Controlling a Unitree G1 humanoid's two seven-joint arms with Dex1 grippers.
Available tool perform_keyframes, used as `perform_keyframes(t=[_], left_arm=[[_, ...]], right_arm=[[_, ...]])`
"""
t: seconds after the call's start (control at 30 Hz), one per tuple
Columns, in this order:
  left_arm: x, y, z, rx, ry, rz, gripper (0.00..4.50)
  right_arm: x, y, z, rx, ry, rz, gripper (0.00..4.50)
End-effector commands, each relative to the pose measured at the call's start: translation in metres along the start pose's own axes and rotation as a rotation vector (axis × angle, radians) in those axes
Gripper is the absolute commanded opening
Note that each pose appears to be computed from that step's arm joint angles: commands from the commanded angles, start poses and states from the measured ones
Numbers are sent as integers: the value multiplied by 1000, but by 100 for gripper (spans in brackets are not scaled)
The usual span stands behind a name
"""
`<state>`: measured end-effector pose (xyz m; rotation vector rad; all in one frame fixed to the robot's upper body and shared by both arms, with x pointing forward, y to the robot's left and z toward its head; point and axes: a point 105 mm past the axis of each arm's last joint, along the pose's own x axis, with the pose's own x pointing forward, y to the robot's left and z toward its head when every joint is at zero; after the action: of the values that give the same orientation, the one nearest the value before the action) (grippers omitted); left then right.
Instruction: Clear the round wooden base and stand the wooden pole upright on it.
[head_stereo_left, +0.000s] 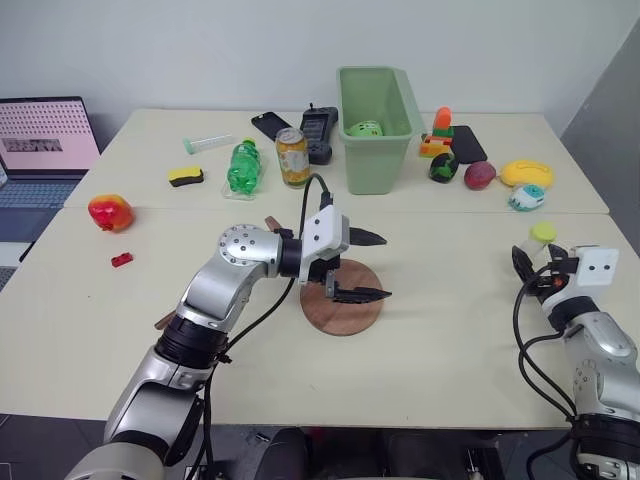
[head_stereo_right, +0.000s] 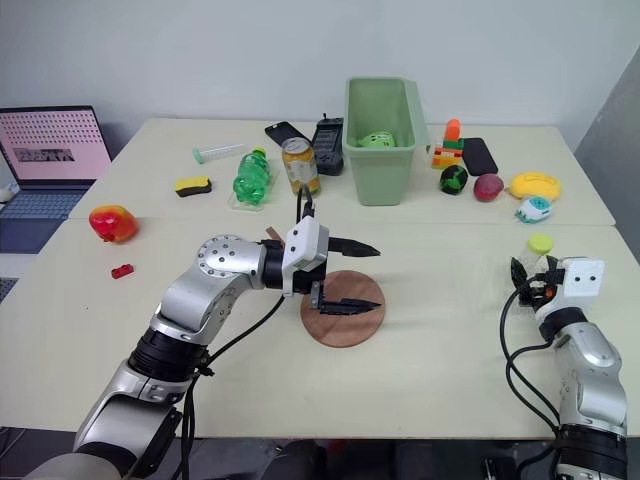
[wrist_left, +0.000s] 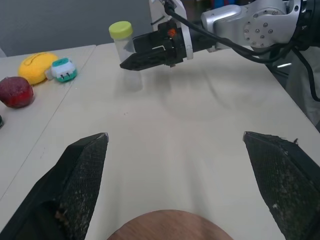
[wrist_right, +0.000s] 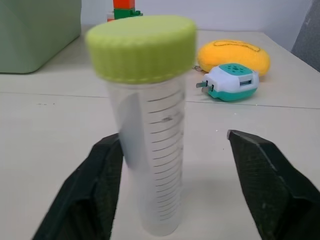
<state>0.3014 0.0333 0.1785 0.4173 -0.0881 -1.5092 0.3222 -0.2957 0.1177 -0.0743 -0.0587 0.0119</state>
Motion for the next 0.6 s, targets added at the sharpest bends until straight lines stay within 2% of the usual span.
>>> perform_keyframes(t=[0.03,0.17,0.37,0.53,0.6], left_arm=[[-1,1,12,33,-37,6,450],[-7,2,13,33,-34,15,450],[-24,7,9,34,1,64,450],[-43,15,10,23,11,141,450],[-59,22,15,24,16,207,450]], right_arm=[[-4,-6,18,-16,-62,-4,440],[-7,-7,29,0,-101,-15,440],[-16,10,67,-44,-172,71,440],[-23,10,113,-137,-270,74,440],[-23,14,147,-215,-349,91,440]])
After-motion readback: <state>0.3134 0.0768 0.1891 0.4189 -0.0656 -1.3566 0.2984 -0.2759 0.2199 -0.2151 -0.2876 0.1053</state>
